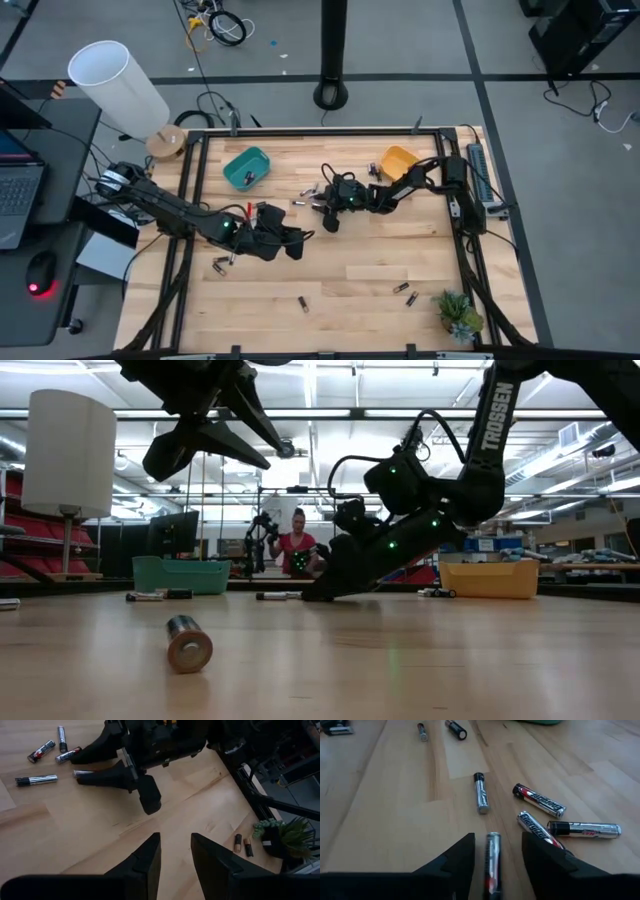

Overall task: Sort batteries
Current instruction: Put the silver battery into the yellow bin

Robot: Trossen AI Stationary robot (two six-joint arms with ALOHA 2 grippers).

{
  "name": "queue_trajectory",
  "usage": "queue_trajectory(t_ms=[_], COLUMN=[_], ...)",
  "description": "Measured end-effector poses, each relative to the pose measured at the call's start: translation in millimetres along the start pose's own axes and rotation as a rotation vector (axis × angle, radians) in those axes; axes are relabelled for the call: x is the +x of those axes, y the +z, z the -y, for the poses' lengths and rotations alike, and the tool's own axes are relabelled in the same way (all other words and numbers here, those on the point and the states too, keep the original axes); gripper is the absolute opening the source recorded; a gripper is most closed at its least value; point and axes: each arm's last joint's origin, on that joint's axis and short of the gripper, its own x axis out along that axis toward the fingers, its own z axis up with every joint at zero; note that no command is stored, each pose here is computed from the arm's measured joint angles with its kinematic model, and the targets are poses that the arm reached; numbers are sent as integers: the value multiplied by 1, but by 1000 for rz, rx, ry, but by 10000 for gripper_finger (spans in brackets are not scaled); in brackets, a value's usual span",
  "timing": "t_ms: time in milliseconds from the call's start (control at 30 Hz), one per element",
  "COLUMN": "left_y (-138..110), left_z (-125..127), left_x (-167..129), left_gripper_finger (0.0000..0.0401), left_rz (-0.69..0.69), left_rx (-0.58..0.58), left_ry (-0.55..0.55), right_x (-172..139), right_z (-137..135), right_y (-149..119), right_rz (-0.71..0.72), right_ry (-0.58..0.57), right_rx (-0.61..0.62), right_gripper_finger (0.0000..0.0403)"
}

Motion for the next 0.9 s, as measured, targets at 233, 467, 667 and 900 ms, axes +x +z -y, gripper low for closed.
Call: queue_trajectory(t_ms=[233,467,667,900], left_y=[0,-1,-1,0], left_z=[0,0,0,0], left_x=[0,0,0,0], left_gripper_finger=[119,119,119,119], left_rz=[-8,-17,-17,3], left_rx=[1,2,4,12], left_ry=[-2,-4,-3,3], right_x=[0,-1,-13,-40], right_z=[1,0,5,19], right_y=[-5,-6,4,23], right_rz=[-56,-105,-150,-246], right_ry=[-3,31,68,88], right_rx=[-11,-10,-48,-104], right_gripper_finger=[101,28,28,28])
